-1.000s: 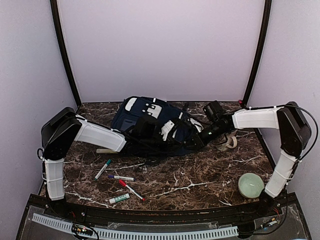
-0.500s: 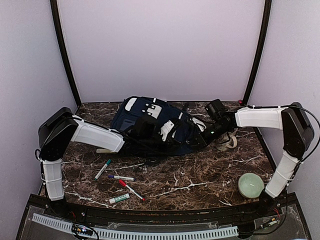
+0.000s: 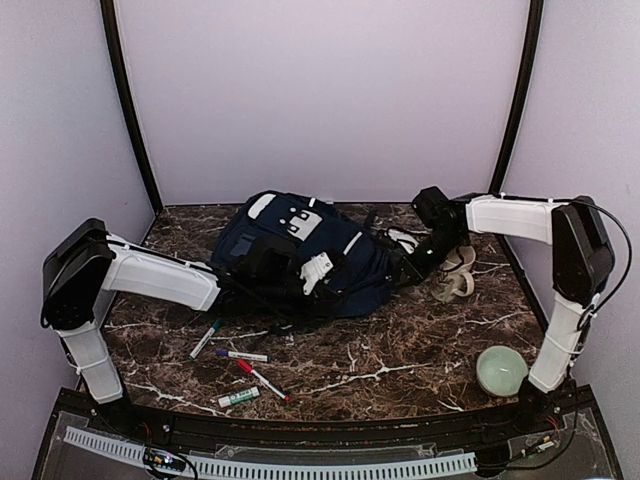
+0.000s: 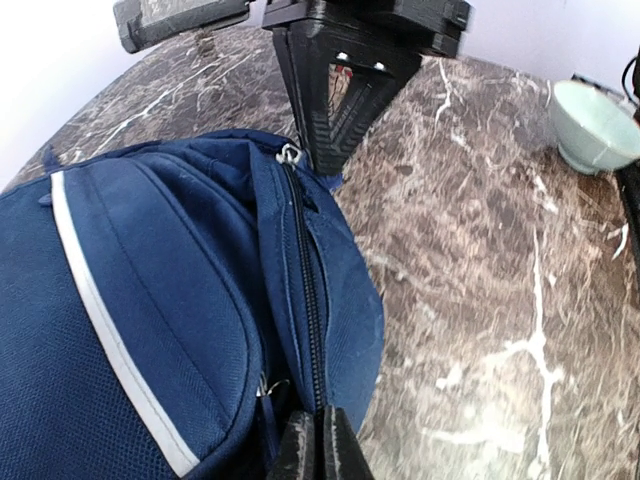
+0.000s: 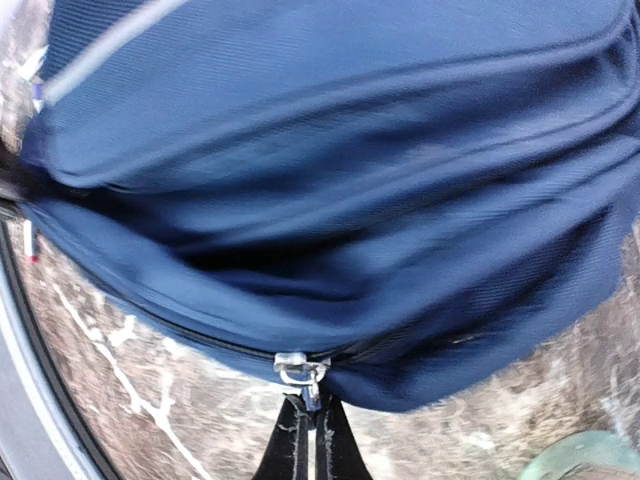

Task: Pack the student bag
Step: Zip the student bag into the largest pocket of the bag.

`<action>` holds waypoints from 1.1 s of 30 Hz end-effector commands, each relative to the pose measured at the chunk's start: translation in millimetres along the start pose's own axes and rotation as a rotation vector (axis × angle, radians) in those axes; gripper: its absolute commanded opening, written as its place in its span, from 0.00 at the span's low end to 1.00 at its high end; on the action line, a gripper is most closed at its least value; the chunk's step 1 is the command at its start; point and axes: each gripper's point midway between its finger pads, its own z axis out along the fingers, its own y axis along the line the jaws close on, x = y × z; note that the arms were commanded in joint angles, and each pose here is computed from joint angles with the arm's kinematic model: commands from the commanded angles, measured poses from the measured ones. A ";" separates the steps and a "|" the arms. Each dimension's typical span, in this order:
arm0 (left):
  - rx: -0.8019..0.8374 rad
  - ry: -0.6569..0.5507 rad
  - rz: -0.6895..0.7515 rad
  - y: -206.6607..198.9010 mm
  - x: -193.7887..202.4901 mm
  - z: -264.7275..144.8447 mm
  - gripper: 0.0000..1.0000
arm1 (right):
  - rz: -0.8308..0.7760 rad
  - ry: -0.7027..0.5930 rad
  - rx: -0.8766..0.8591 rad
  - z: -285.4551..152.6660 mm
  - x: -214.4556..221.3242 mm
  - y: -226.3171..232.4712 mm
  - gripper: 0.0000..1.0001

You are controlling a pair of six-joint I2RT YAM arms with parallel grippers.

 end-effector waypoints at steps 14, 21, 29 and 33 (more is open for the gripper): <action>-0.195 0.216 0.153 17.1 60.5 -90.0 0.00 | -0.088 0.163 0.233 -8.2 -22.3 -70.3 0.00; -0.191 0.158 0.106 14.3 43.1 -98.3 0.19 | -0.247 0.194 0.120 7.0 -17.6 -8.9 0.00; -0.118 -0.084 0.017 -13.3 -21.4 -79.6 0.52 | -0.331 0.147 0.023 5.0 -17.3 57.6 0.00; -0.079 -0.131 -0.053 -16.3 -33.3 -54.7 0.55 | -0.333 0.118 -0.005 -0.6 -22.5 73.3 0.00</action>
